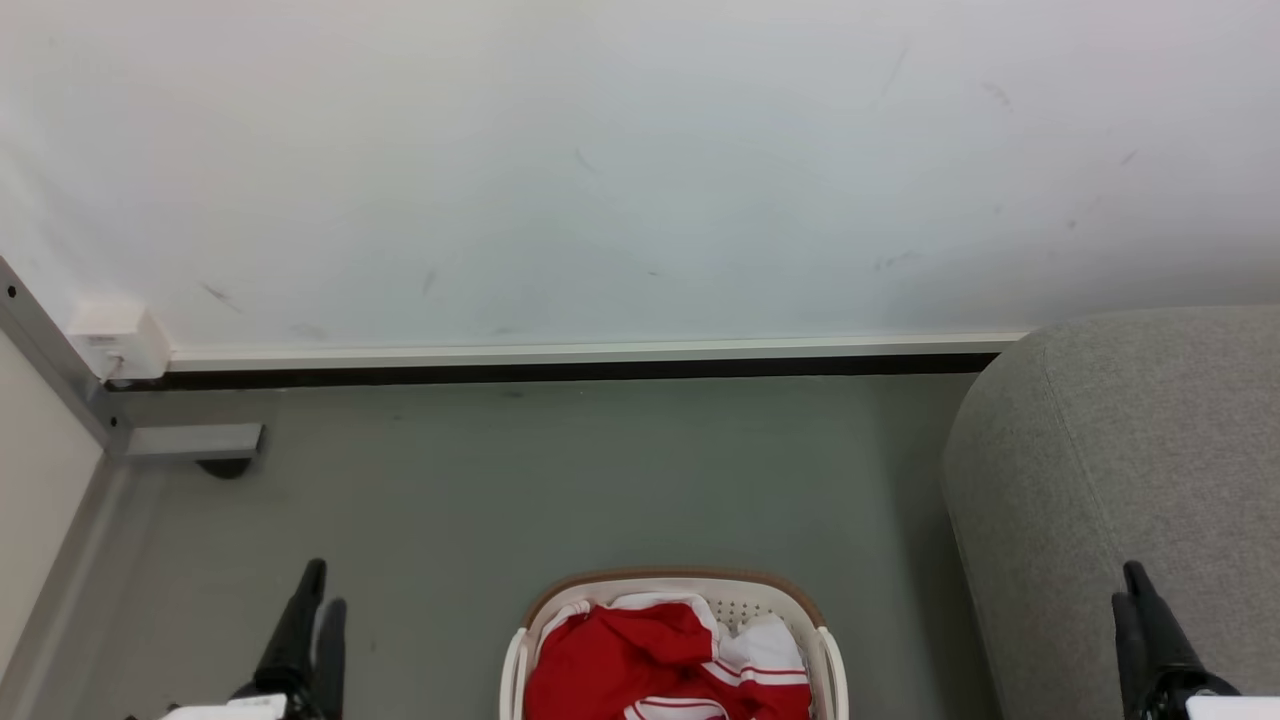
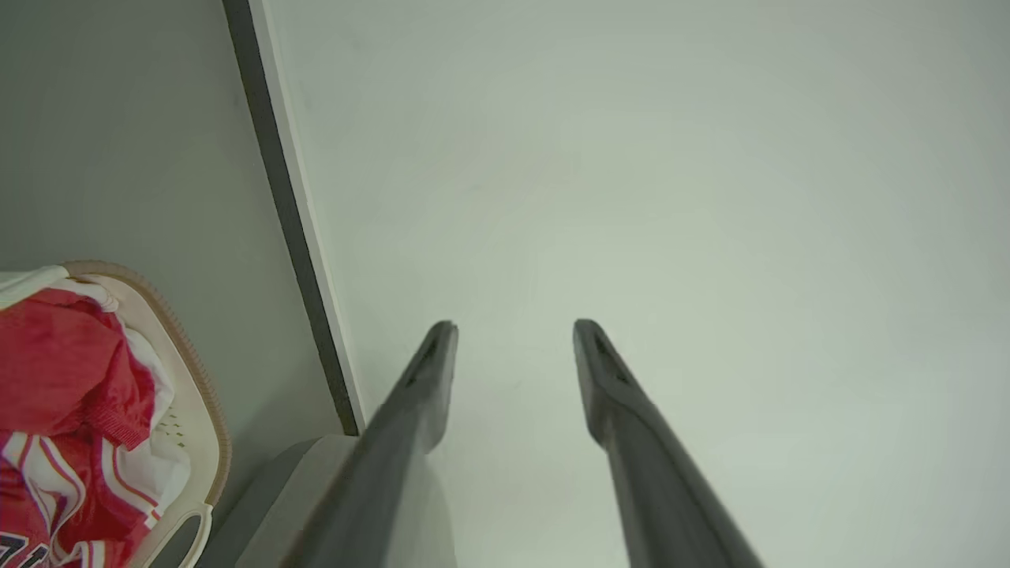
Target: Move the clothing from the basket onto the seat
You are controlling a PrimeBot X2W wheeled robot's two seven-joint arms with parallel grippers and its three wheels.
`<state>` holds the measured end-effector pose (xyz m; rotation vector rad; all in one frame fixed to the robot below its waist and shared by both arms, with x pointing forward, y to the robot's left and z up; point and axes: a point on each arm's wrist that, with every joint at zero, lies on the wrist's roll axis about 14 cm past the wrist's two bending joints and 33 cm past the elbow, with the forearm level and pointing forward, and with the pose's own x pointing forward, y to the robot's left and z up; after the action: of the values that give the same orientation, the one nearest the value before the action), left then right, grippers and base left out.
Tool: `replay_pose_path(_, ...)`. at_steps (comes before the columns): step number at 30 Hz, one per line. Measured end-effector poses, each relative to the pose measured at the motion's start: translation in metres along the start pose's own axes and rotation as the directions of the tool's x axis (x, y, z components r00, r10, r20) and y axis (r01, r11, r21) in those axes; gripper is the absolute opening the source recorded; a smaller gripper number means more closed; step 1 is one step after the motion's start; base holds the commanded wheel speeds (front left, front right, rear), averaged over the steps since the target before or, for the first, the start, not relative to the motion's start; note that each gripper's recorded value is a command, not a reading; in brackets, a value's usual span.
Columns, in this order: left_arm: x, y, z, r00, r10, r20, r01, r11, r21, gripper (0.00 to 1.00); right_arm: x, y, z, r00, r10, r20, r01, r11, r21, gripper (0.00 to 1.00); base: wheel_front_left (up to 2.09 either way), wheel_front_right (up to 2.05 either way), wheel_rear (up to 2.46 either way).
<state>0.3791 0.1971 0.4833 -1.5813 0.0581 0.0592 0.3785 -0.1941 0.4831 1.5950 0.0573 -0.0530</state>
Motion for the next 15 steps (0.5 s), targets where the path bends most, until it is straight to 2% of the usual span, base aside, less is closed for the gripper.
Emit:
replay_pose_path(6, -0.0018, 0.0065, -0.0041, 1.0, 0.021, 0.003, -0.021, 1.0, 0.012, 1.0, -0.0035, -0.0065, 0.0018, 1.0, -0.02, 0.019, 0.02, 0.999, -0.034, 1.0, 0.0, 0.0, 0.0)
replay_pose_path(11, -0.002, 0.0082, -0.005, 1.0, 0.027, 0.014, -0.027, 0.999, 0.041, 1.0, -0.0038, -0.004, 0.0041, 0.999, -0.015, 0.033, 0.019, 0.99, -0.138, 1.0, 0.0, 0.0, 0.0)
replay_pose_path(15, -0.0019, 0.0087, -0.006, 0.999, 0.03, 0.018, -0.031, 0.995, 0.094, 1.0, -0.0058, -0.0031, 0.0046, 0.999, -0.013, 0.036, 0.021, 0.969, -0.245, 1.0, 0.0, 0.0, 0.0)
